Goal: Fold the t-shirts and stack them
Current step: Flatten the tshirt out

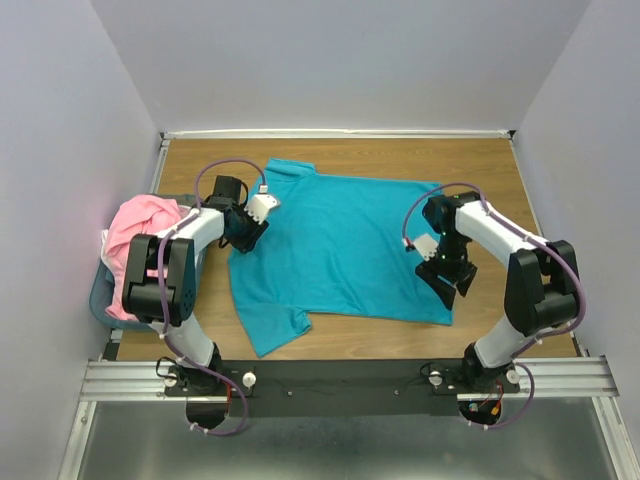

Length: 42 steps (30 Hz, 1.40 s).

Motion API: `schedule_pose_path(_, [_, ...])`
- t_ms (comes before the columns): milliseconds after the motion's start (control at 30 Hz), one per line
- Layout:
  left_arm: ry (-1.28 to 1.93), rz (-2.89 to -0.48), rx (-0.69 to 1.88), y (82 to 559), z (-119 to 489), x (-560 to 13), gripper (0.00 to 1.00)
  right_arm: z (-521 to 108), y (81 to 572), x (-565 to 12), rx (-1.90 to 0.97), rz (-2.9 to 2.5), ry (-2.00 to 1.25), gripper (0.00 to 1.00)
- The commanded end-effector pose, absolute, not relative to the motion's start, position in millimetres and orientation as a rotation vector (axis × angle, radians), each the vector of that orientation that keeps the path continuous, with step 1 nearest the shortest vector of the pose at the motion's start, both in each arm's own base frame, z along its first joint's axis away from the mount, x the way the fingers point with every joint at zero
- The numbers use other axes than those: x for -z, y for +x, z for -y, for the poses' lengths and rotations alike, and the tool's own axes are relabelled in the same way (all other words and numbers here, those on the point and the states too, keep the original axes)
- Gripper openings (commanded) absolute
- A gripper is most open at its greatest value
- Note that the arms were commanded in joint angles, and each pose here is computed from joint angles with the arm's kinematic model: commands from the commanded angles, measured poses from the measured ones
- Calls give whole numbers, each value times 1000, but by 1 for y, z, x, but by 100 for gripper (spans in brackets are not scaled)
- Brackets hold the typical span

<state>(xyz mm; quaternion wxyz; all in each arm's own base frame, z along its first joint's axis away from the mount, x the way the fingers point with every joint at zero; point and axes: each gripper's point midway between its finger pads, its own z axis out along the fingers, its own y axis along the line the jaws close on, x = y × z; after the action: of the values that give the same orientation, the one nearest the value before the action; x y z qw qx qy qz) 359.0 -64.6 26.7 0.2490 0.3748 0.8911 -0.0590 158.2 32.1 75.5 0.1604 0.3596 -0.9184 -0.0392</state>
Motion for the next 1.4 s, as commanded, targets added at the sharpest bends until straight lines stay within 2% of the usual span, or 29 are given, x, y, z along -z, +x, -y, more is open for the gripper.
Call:
schedule_pose_path(0, [1063, -2361, 231, 351, 77, -55, 50, -47, 194, -99, 132, 2728, 1082, 65])
schedule_pose_path(67, [1064, -2338, 238, 351, 79, -65, 50, -55, 205, -95, 162, 2760, 1056, 59])
schedule_pose_path(100, [1063, -2332, 235, 353, 79, -68, 50, -61, 209, -90, 187, 2772, 1026, 53])
schedule_pose_path(200, [1073, -2353, 213, 349, 75, -67, 49, -69, 221, -72, 219, 2780, 1006, 41])
schedule_pose_path(267, [1088, -2376, 191, 342, 69, -58, 47, -69, 227, -58, 205, 2778, 997, 37])
schedule_pose_path(467, [1141, -2439, 176, 315, 62, -36, 43, -54, 229, -28, 97, 2747, 1033, 37])
schedule_pose_path(767, [1375, -2449, 134, 259, 71, -15, 42, -21, 230, 2, -79, 2702, 1081, 38])
schedule_pose_path(867, [1441, -2442, 145, 246, 77, -15, 42, -11, 233, 2, -105, 2703, 1089, 40])
schedule_pose_path(1067, [1627, -2420, 184, 215, 82, -21, 42, -12, 234, -26, -72, 2721, 1175, 52])
schedule_pose_path(1100, [1642, -2414, 191, 214, 82, -23, 42, -20, 232, -34, 9, 2735, 1203, 55])
schedule_pose_path(1267, [1643, -2336, 234, 227, 94, -47, 43, -42, 241, -58, 151, 2815, 1198, 56])
schedule_pose_path(1367, [1524, -2264, 276, 263, 115, -74, 43, -53, 254, -56, 202, 2865, 1129, 54])
